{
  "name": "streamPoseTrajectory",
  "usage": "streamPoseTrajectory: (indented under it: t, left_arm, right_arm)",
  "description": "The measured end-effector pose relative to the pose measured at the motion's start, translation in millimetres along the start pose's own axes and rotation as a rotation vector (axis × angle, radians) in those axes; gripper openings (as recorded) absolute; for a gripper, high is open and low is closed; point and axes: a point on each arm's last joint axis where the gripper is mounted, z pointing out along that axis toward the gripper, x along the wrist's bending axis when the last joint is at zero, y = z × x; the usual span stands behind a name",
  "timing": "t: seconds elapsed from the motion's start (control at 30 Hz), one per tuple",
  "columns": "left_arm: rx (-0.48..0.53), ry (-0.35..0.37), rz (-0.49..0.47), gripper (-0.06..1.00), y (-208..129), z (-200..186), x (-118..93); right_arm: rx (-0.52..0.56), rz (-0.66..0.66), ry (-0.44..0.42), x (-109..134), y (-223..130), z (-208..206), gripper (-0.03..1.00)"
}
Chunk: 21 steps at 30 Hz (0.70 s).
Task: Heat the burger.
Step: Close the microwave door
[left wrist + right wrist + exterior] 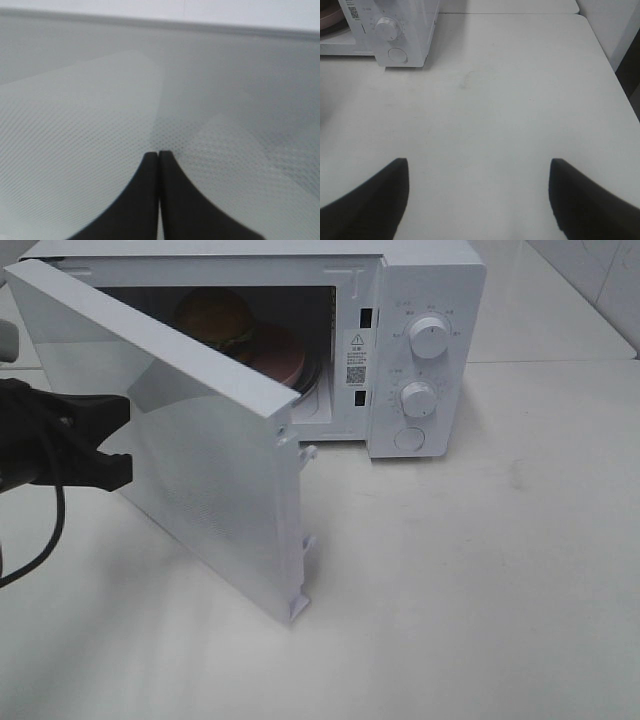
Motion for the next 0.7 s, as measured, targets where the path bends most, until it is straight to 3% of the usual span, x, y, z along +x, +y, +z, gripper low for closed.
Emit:
streamPoseTrajectory:
  t: [0.57,0.7]
  left_arm:
    - [-0.038,-0.016,-0.009,0.00,18.9,62.7,-61.9]
    - [-0.041,-0.002,-0.040,0.00,21.1,72.8,-68.4]
  right_arm:
    - [0.000,-0.001,0.000,0.0,0.0,0.0,0.75]
    - [0.000,-0.001,0.000,0.0,0.0,0.0,0.75]
